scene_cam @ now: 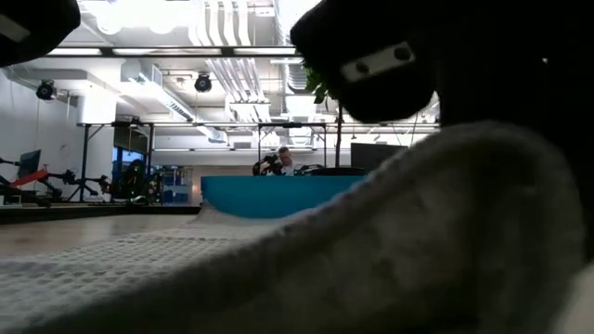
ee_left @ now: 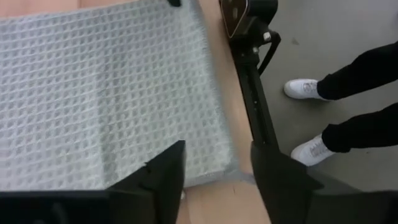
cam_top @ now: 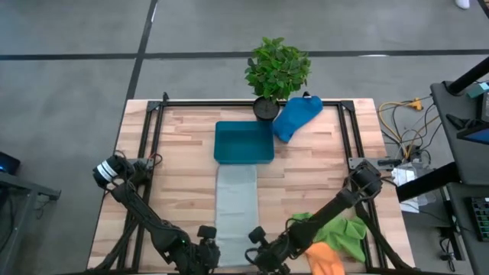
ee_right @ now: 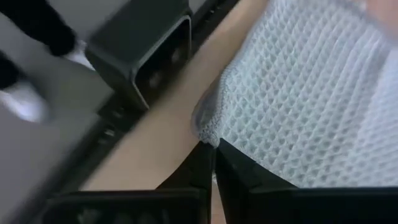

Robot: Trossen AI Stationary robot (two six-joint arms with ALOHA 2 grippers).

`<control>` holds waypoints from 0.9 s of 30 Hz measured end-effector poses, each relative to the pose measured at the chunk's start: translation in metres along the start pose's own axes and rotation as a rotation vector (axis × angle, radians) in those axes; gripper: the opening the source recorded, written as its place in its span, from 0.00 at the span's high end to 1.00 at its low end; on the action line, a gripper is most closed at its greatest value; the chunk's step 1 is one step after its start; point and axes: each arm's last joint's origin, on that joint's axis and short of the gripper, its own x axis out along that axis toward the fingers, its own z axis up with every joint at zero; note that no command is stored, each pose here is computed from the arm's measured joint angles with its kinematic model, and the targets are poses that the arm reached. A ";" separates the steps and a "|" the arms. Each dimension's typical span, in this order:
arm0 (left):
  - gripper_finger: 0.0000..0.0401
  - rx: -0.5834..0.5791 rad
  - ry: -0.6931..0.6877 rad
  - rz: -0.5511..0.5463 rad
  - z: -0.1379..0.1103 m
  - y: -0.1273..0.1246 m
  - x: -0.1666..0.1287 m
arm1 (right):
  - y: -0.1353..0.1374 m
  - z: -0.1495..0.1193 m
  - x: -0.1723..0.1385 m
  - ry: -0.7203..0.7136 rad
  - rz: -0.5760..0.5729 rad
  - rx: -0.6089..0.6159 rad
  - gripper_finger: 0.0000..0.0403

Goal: Fold microfiber towels
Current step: Fold the gray microfiber towel

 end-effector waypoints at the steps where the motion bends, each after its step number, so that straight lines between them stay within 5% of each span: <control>1: 0.54 0.000 0.000 -0.004 0.000 0.000 0.000 | -0.003 0.000 0.000 -0.001 0.027 0.040 0.98; 17: 0.49 -0.019 -0.034 -0.051 0.004 -0.004 0.000 | -0.033 0.006 -0.004 -0.048 0.094 0.390 0.98; 27: 0.49 -0.099 -0.003 -0.062 -0.008 -0.007 0.029 | -0.038 0.011 -0.017 -0.071 0.095 0.499 0.98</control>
